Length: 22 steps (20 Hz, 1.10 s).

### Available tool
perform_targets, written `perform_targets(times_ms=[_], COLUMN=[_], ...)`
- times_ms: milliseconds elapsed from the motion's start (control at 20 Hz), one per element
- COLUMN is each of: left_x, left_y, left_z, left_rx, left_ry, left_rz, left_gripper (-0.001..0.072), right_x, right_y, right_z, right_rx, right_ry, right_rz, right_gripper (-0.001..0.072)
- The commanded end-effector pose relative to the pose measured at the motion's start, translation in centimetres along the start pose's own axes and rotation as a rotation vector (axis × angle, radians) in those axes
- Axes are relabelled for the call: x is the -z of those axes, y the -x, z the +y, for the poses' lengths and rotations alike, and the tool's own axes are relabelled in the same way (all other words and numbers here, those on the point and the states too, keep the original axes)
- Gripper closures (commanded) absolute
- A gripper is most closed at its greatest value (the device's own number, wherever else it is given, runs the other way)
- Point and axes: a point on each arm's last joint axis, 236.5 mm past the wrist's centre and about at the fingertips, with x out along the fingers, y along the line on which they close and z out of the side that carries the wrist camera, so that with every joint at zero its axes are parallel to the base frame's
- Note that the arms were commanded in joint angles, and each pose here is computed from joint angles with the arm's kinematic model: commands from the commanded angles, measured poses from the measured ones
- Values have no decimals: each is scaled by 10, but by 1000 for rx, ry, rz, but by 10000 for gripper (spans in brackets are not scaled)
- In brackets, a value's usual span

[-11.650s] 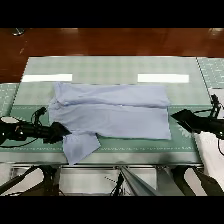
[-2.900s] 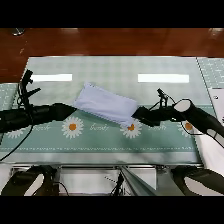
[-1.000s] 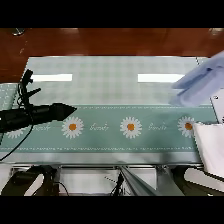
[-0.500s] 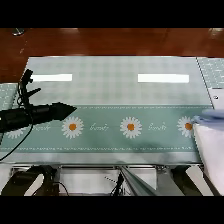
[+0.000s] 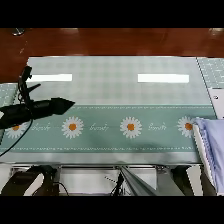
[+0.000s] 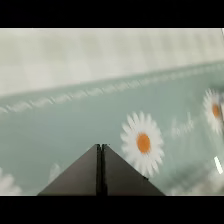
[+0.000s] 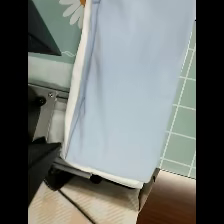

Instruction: Fold the shirts.

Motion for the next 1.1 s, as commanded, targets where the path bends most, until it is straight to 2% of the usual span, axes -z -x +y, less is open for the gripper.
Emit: perform_targets(times_ms=[0, 50, 150, 200, 350, 400, 500, 650, 800, 1050], left_x=[-63, -89, -142, -163, -200, -198, -172, -111, -65, -68], left_y=[16, 27, 47, 53, 49, 38, 11, -28, -47, -39], left_z=[24, 22, -4, -23, -87, -94, -66, 14, 63, 77], left_rx=[-71, -68, -25, 10, 107, 85, -74, -303, -367, -391], left_ry=[11, 8, -52, -94, -229, -289, -311, -200, -132, -93], left_rz=[-139, -178, -222, -231, -229, -197, -84, 88, 230, 230], left_gripper=[683, 683, 683, 684, 684, 685, 684, 684, 683, 682], right_x=[-25, -34, -37, -27, 55, 94, 174, 224, 242, 229], right_y=[15, 34, 83, 104, 130, 128, 97, 11, -70, -91], right_z=[76, 123, 218, 261, 364, 386, 409, 406, 385, 378], right_rx=[-290, -463, -798, -912, -1079, -1086, -973, -629, -419, -350], right_ry=[27, 92, 196, 275, 645, 784, 1071, 1337, 1370, 1346], right_rz=[-49, -78, -111, -117, -135, -130, -100, -126, -27, -11], right_gripper=[354, 669, 686, 685, 685, 684, 684, 685, 686, 685])
